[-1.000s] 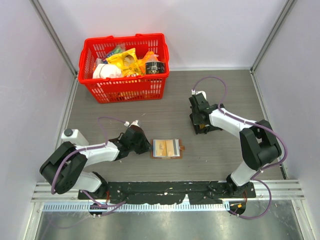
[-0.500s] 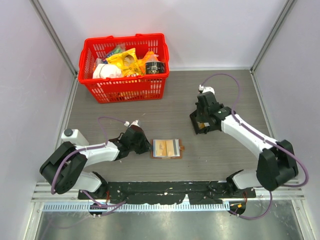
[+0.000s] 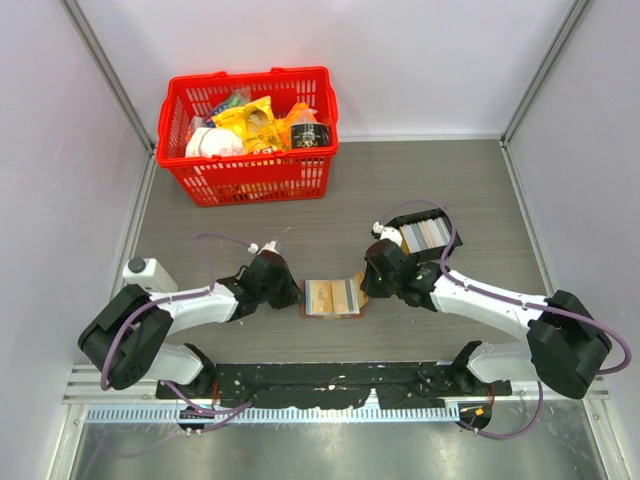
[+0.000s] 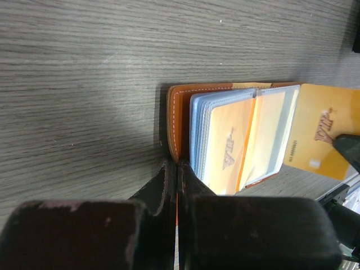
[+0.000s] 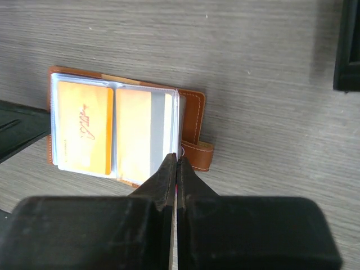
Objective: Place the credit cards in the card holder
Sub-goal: Pick up the credit card from the storage box, then turn over the card slot in the card holder.
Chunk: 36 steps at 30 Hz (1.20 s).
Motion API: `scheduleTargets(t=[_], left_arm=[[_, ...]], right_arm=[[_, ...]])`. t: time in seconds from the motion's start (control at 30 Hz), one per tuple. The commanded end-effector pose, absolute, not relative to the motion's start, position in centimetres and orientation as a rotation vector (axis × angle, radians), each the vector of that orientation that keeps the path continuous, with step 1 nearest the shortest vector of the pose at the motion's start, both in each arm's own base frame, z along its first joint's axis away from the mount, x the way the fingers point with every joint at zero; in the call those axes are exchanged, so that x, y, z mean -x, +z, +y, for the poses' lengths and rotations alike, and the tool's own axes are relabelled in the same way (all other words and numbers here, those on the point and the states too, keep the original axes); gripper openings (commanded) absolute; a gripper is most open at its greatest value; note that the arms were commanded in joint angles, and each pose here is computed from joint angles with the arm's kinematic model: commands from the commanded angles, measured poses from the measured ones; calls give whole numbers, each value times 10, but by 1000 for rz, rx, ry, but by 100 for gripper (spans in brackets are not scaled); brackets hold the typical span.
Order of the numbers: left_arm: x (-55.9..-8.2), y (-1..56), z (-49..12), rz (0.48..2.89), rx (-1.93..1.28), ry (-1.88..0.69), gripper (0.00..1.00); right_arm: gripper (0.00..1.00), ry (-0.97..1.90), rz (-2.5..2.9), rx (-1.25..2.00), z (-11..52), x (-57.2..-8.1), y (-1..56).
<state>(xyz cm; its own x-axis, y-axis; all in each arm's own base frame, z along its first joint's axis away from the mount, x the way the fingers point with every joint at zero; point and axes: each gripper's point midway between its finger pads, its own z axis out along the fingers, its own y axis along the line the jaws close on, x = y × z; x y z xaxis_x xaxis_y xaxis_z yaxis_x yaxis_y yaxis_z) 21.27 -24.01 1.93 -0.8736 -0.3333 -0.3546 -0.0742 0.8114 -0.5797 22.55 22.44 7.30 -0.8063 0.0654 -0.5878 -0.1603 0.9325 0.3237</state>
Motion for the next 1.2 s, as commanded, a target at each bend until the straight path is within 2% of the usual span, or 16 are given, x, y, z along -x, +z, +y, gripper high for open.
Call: scheduleTargets(t=[0.0,0.2,0.47,0.77,1.0,1.17], left_arm=[[-176,-19,-200,2736,299,-548,0],[-176,-19,-201,2737,297,-554,0],[-176,-21,-202,2743,299,-551,0],[-176,-16,-203,2733,310,-569,0],[-185,42,-226,2585,277,-815,0],[-184,78,-225,2518,287,-873,0]], right_arm=[[1,540,2398,-62,240,-237,80],[1,497,2428,-44,238,-231,65],[1,592,2440,-64,252,-224,52],[1,680,2378,-69,264,-230,80],[1,610,2379,-72,262,-236,82],[1,602,2393,-54,266,-239,78]])
